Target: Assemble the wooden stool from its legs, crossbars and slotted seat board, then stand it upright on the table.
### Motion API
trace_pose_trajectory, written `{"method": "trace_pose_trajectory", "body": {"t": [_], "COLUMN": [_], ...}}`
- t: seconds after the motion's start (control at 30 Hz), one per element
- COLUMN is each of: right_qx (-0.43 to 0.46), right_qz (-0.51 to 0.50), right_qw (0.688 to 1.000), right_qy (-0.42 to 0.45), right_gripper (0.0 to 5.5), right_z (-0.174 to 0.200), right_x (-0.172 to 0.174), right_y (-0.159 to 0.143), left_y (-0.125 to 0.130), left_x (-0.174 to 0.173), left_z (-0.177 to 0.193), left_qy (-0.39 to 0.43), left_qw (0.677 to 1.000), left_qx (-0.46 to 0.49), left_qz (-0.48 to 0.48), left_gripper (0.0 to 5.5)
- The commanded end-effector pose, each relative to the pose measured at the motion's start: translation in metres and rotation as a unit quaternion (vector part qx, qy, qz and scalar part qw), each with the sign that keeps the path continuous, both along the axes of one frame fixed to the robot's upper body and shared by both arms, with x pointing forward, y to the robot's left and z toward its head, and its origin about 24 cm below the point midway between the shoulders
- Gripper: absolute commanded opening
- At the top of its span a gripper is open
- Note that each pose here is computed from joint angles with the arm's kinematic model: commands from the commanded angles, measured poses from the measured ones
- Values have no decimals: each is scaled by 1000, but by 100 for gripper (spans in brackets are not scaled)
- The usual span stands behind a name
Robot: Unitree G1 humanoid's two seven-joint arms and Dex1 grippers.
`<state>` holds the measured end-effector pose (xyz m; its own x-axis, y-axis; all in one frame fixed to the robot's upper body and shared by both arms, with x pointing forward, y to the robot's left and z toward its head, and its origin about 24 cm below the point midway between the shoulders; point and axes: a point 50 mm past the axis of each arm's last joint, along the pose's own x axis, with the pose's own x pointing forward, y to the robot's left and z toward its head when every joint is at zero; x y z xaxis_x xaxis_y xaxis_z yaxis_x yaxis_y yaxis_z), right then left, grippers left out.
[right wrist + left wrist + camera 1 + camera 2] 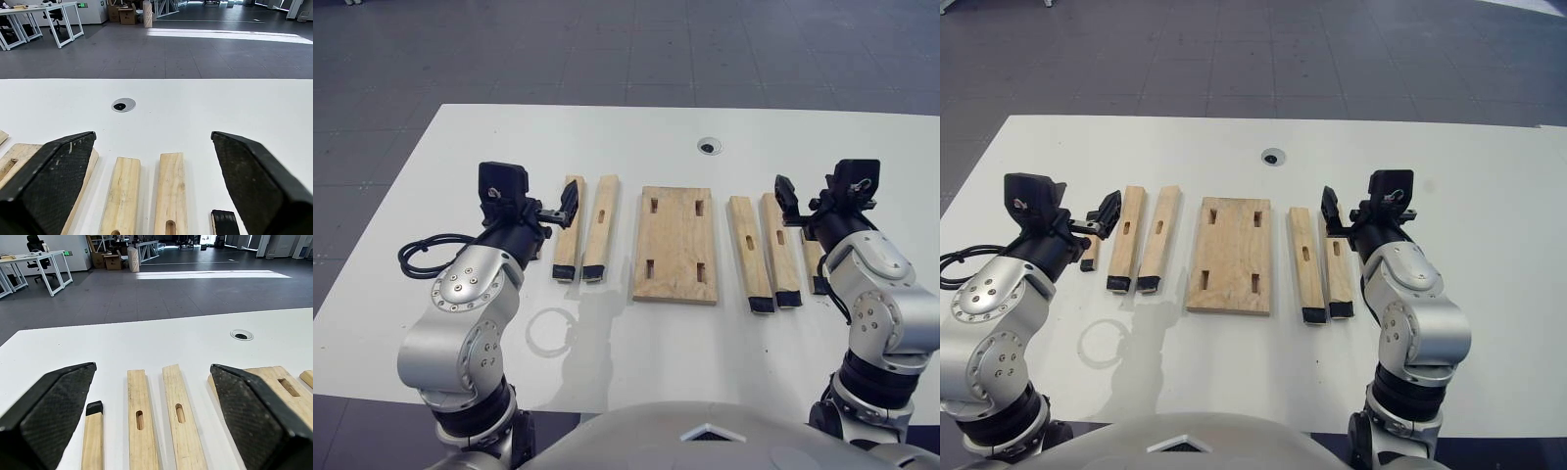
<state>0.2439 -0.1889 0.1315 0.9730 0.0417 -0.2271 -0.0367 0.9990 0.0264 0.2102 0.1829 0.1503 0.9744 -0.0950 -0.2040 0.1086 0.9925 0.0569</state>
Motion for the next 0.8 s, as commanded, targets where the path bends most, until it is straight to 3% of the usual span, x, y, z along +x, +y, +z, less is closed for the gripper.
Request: {"method": "trace_pose_trajectory", "body": {"t": [0.03,0.27,0.53,0.8], "right_qx": [-4,-10,-103,-72], "right_qz": [1,5,-11,13], "right_qw": [1000,1000,992,981], "right_qy": [-3,1,75,182], "right_gripper": [436,436,436,436], "right_z": [1,0,-22,-83], "right_x": [1,-2,-31,-71], "right_y": [-1,-4,-73,-77], "left_y": [0,-3,-1,-1], "left_x": [0,2,-5,-7], "left_z": [-2,-1,-6,-7], "left_qy": [2,-12,-6,-9], "left_qw": [1000,999,999,999], "left_qx": [3,36,41,32], "left_qz": [6,-7,5,10], "left_gripper": [435,435,435,435]}}
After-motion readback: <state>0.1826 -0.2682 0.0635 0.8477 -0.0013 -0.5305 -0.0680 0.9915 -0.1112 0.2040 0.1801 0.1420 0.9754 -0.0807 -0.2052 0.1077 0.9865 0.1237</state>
